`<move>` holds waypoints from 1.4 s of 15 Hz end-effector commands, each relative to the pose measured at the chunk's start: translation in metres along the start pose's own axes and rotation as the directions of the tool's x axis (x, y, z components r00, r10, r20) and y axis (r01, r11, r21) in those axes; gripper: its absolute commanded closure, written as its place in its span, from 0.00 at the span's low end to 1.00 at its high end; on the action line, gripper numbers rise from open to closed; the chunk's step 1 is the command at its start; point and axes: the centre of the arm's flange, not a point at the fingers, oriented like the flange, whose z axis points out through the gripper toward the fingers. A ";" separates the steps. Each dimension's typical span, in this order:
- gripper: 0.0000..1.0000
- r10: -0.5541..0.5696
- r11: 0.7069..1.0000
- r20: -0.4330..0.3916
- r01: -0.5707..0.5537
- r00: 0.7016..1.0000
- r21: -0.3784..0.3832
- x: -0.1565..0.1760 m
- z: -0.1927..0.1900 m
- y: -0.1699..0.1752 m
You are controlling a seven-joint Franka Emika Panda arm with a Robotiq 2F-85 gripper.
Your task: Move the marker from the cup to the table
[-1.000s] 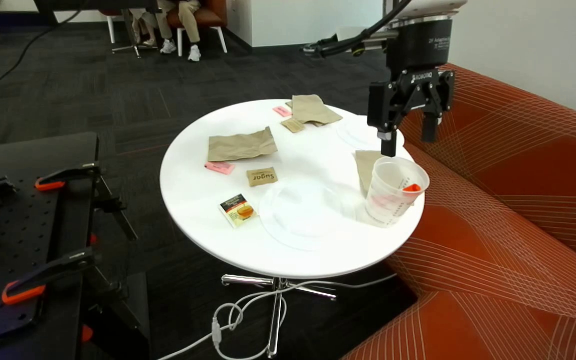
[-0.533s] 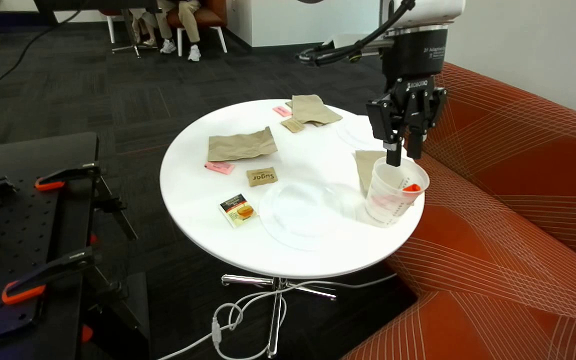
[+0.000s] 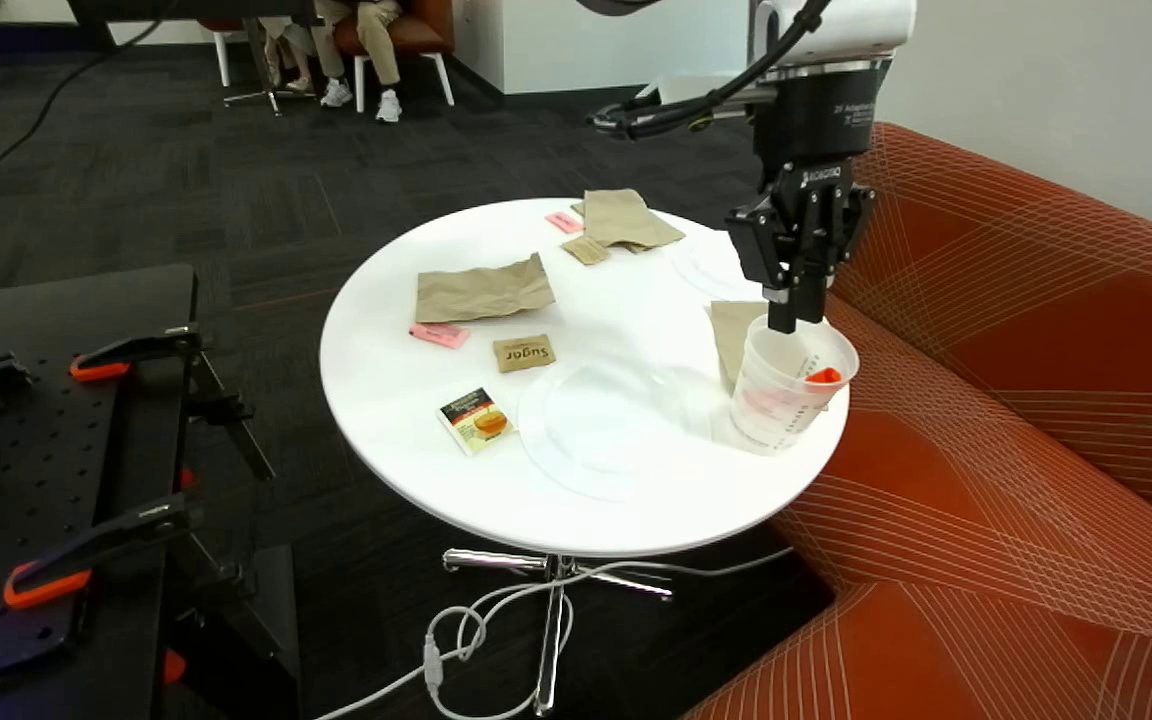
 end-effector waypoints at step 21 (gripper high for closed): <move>0.54 -0.040 0.998 0.000 0.040 0.999 0.046 -0.010 0.027 -0.008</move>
